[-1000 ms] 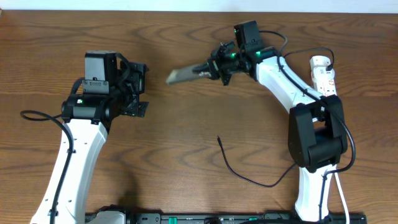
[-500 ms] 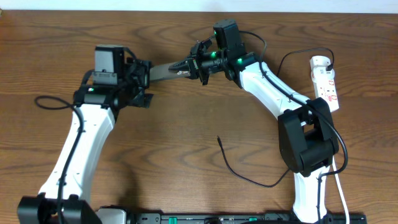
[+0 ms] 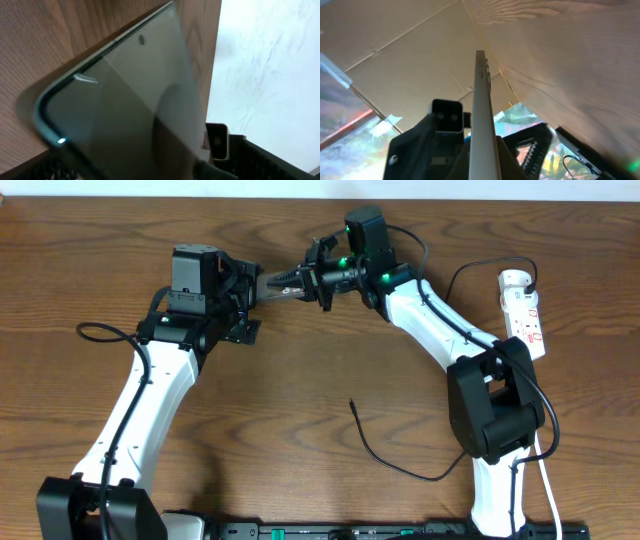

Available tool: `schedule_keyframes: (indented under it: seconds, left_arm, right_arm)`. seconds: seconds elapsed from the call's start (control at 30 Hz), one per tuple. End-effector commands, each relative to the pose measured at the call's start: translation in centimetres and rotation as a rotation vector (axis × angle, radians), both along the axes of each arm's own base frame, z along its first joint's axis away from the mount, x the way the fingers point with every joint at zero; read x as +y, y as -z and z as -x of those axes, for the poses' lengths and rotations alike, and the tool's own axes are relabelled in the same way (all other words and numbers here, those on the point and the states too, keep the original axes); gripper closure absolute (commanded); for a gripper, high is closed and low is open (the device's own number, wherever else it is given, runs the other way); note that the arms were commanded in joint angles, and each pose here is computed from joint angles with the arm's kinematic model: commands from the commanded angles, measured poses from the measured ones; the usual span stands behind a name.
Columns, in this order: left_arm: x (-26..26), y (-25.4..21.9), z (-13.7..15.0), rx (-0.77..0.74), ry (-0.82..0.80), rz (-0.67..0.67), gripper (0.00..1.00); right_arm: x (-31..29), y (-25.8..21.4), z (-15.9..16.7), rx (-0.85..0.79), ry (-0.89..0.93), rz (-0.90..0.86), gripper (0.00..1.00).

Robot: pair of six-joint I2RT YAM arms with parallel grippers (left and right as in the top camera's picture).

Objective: Plug charger to phone and switch on socket

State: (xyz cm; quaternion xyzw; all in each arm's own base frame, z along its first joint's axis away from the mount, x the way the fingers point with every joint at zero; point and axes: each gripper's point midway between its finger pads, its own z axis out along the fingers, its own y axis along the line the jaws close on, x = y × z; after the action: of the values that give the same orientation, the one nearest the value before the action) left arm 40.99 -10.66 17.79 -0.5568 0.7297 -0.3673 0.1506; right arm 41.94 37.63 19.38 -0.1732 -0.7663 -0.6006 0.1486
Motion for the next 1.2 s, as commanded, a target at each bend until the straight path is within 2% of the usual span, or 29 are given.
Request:
schedule_keyframes:
  seconds: [0.0,0.2,0.3,0.43,0.53,0.7,1.17]
  left_arm:
    - [0.5,0.4,-0.2,0.028,-0.065,0.019,0.09]
    - [0.6,0.4,-0.2,0.053,-0.121,0.062,0.09]
    - [0.9,0.5,-0.3,0.050,-0.140,0.048,0.00]
    - [1.1,0.5,-0.4,0.058,-0.169,0.058,0.00]
    - [1.4,0.6,-0.4,0.069,-0.208,0.076,0.07]
    - [1.4,0.6,-0.4,0.074,-0.220,0.085,0.26]
    - [2.3,0.7,-0.7,0.065,-0.260,0.053,0.26]
  right_arm:
    - [1.0,-2.8,1.2,-0.007,-0.056,-0.054,0.99]
    - [1.9,-3.1,1.9,-0.008,-0.072,-0.064,0.99]
    - [2.6,-3.2,2.6,-0.010,-0.089,-0.066,0.99]
    - [3.2,-3.5,3.0,-0.010,-0.100,-0.075,0.99]
    - [3.5,-3.7,3.3,-0.013,-0.109,-0.083,0.99]
    - [3.6,-3.7,3.3,-0.014,-0.110,-0.083,0.99]
    - [2.1,-3.8,2.0,-0.014,-0.086,-0.089,0.99]
